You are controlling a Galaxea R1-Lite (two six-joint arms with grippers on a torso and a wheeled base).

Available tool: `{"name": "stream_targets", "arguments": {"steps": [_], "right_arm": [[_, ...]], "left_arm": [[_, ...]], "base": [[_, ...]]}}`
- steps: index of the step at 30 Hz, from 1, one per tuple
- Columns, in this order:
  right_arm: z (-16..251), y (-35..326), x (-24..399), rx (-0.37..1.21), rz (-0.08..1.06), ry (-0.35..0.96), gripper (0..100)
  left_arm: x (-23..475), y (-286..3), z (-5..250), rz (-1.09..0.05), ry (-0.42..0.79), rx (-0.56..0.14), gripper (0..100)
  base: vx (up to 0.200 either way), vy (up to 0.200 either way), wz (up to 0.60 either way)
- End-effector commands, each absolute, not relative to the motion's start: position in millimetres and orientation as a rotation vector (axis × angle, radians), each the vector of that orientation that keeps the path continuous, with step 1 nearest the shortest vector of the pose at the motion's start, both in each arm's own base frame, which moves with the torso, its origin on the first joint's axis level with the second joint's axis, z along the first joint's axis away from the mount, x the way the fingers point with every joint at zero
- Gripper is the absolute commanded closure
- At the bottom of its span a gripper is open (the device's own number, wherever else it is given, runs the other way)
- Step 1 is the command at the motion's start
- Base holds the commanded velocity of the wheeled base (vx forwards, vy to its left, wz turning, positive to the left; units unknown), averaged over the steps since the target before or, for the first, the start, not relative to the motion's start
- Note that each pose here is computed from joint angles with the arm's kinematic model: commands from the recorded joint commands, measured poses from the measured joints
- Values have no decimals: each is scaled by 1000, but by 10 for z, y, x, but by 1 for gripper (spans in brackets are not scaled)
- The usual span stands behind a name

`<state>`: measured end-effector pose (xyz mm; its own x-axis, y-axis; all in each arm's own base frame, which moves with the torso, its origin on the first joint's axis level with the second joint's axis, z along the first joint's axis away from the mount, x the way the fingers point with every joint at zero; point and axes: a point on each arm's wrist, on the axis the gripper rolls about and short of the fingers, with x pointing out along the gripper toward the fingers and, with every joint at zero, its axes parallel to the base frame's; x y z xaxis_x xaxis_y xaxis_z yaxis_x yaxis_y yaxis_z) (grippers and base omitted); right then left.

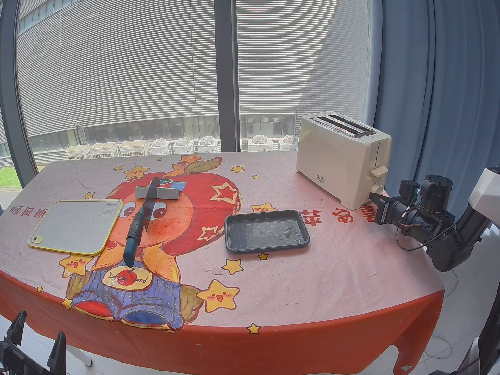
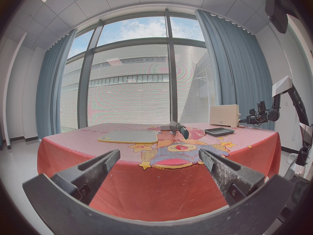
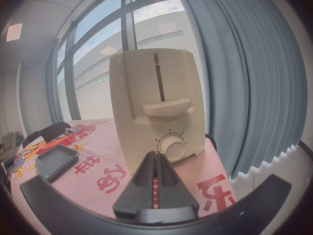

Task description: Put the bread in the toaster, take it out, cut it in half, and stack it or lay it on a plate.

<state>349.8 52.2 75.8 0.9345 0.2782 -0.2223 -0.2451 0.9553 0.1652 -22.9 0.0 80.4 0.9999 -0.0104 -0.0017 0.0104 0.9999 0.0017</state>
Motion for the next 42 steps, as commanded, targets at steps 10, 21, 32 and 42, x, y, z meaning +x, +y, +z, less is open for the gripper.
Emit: {"name": "stream_targets", "arguments": {"steps": [10, 21, 32, 42], "right_arm": [[751, 549, 3491, 134, 266, 250, 100], [693, 550, 3501, 133, 264, 263, 100], [665, 582, 3463, 130, 272, 275, 100], [913, 552, 3376, 126, 274, 206, 100]], "left_arm": [[-229, 0, 756, -11, 2, 2, 0], [-229, 0, 756, -11, 2, 2, 0], [-229, 0, 756, -11, 2, 2, 0], [-229, 0, 756, -11, 2, 2, 0]], "base": [[0, 0, 0], [0, 0, 0], [0, 0, 0], [0, 0, 0]]}}
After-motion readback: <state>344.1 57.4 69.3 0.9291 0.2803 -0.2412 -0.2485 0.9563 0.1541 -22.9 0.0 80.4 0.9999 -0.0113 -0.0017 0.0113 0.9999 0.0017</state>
